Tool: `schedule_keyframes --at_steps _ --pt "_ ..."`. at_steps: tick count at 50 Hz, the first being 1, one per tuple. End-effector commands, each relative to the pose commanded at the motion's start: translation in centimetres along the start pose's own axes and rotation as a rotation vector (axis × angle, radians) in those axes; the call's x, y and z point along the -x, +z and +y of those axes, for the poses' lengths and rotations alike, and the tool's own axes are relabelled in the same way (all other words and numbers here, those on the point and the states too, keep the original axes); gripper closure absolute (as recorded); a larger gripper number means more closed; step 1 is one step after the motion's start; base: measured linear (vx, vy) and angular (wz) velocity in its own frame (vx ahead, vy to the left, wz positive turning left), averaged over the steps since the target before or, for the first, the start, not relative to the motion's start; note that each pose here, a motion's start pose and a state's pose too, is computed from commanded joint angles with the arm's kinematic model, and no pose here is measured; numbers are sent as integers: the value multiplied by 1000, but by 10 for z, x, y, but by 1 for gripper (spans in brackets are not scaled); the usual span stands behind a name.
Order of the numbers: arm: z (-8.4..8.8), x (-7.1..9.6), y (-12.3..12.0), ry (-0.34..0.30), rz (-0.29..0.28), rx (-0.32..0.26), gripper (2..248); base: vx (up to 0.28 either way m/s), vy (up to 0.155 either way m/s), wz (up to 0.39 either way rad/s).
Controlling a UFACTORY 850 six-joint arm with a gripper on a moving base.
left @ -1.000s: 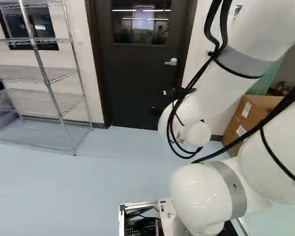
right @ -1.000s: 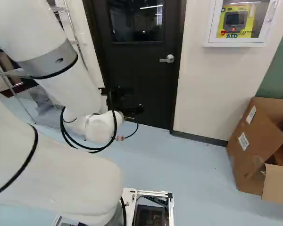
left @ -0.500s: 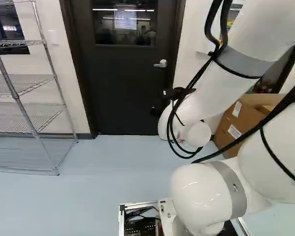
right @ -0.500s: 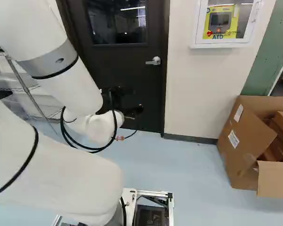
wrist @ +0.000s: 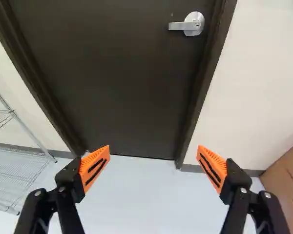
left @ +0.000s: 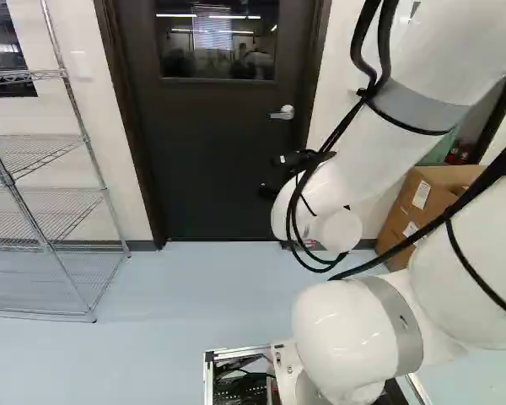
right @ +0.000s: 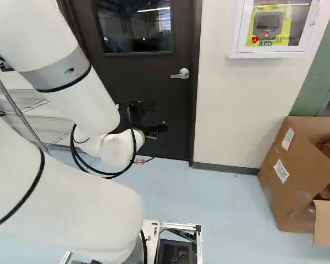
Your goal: Open the door and move inside
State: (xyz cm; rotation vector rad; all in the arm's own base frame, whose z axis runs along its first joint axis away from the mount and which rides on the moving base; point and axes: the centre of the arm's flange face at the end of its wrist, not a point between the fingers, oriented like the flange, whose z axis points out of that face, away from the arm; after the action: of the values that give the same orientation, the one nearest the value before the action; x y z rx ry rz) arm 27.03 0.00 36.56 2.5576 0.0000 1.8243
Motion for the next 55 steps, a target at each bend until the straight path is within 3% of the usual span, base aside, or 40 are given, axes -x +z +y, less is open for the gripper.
schedule_keyframes --at_steps 55 --pt "0 0 0 0 0 0 3 203 52 -53"
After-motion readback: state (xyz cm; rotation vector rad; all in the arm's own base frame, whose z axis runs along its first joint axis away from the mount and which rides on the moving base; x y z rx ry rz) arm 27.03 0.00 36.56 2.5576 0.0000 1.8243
